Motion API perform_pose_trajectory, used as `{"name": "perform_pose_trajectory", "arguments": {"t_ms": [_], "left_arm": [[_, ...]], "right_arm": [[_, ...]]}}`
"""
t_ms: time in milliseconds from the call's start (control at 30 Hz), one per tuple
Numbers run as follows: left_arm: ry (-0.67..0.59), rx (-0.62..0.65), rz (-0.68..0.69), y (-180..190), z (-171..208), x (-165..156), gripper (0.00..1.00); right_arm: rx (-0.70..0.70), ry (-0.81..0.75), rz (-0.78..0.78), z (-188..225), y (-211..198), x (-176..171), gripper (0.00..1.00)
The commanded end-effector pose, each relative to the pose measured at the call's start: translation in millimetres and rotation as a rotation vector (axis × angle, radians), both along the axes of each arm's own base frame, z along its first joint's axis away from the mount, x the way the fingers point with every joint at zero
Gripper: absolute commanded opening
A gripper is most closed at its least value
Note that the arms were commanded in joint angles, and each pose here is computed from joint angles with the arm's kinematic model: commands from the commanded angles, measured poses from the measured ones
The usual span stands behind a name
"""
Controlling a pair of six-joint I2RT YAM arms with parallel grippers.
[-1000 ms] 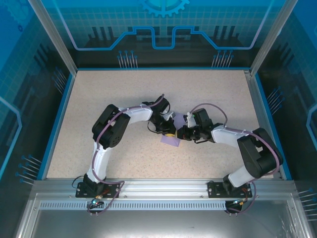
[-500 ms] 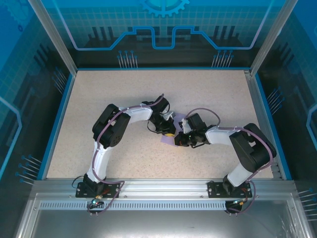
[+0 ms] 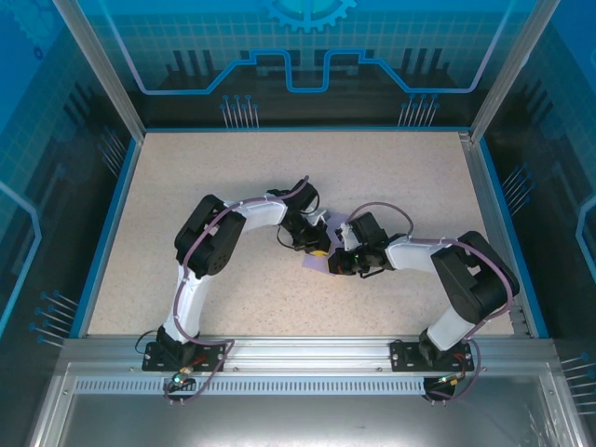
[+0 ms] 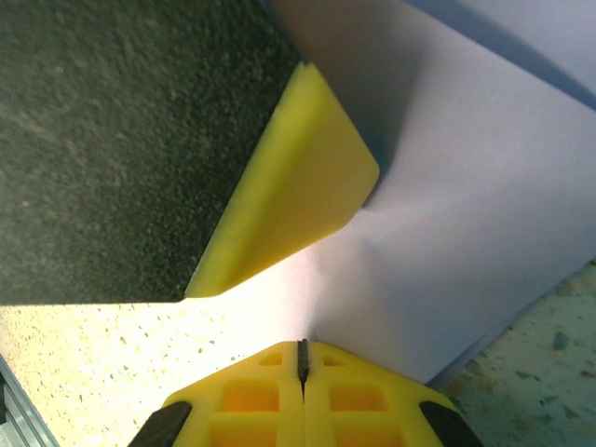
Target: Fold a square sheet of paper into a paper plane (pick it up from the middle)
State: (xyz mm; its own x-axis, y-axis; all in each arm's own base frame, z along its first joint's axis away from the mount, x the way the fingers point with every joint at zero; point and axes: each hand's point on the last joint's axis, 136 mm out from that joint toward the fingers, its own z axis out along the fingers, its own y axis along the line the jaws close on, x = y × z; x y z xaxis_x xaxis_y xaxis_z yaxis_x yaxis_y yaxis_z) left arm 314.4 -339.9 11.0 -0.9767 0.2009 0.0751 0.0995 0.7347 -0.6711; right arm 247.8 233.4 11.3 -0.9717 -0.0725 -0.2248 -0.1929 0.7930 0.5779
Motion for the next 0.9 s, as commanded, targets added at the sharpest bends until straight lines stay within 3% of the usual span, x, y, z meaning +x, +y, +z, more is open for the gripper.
{"name": "perform_pose_trajectory", "arguments": {"t_ms": [0, 567, 867], "left_arm": [[0.053, 0.218, 0.007, 36.8, -67.0, -13.0, 0.1], [0.06, 0.206, 0.004, 37.4, -67.0, -12.6, 0.1], [0.061, 0.182, 0.008, 33.4, -63.0, -11.5, 0.11]], "right_arm": [[-0.102, 0.068, 0.003, -20.5, -20.7, -24.4, 0.03], [-0.083, 0.114, -0.021, -17.7, -31.3, -51.1, 0.02], [0.11, -0.011, -0.023, 42.7, 5.1, -6.4, 0.02]]}}
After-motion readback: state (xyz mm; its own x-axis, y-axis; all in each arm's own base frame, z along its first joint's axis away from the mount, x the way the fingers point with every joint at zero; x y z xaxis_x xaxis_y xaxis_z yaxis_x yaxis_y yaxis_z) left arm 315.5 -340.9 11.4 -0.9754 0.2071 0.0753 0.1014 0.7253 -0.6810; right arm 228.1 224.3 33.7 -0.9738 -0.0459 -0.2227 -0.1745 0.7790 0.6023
